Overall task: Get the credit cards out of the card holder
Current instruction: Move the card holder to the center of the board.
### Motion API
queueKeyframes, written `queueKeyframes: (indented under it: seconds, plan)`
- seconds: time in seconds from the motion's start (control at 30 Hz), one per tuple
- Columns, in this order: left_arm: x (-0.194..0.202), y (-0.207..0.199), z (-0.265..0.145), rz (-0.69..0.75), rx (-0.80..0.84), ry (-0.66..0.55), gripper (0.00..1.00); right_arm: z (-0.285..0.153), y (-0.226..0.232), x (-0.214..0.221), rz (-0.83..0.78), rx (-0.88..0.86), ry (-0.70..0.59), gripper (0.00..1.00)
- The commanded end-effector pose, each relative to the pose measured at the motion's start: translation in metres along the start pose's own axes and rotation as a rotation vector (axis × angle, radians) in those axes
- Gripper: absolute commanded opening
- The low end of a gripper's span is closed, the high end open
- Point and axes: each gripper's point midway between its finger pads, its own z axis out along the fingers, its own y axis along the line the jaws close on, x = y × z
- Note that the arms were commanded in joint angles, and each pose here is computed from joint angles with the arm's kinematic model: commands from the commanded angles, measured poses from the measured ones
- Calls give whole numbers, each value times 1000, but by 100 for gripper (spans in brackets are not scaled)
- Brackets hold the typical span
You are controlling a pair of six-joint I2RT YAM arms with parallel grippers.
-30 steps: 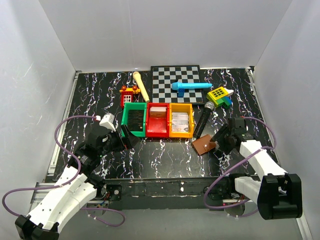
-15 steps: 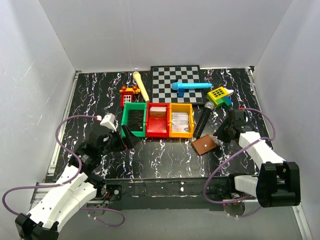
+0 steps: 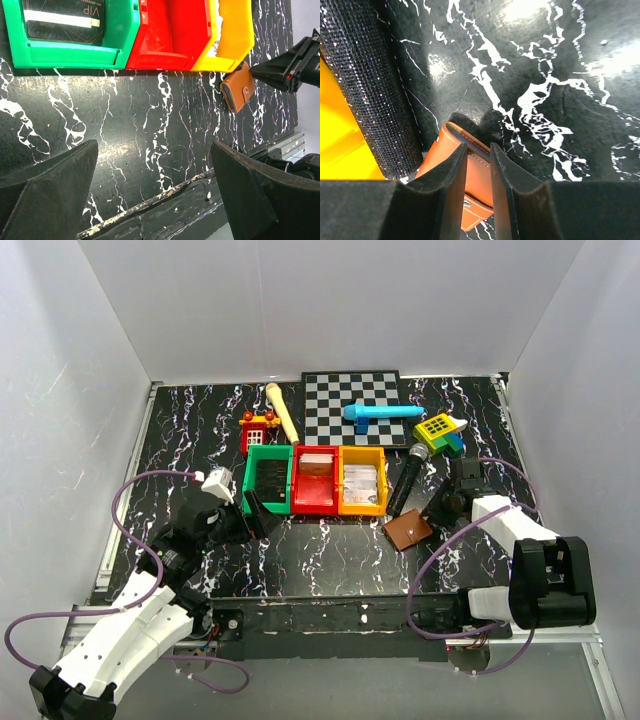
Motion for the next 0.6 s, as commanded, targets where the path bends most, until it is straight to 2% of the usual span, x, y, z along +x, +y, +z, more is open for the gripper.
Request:
queueKeyframes:
  seconds: [0.0, 0.57]
  plan:
    - [2, 1, 1, 4, -5, 2, 96, 5, 18, 10, -66, -73, 32, 32]
    - [9, -1, 0, -2, 5, 20, 95, -4, 37, 82, -298, -81, 146, 33]
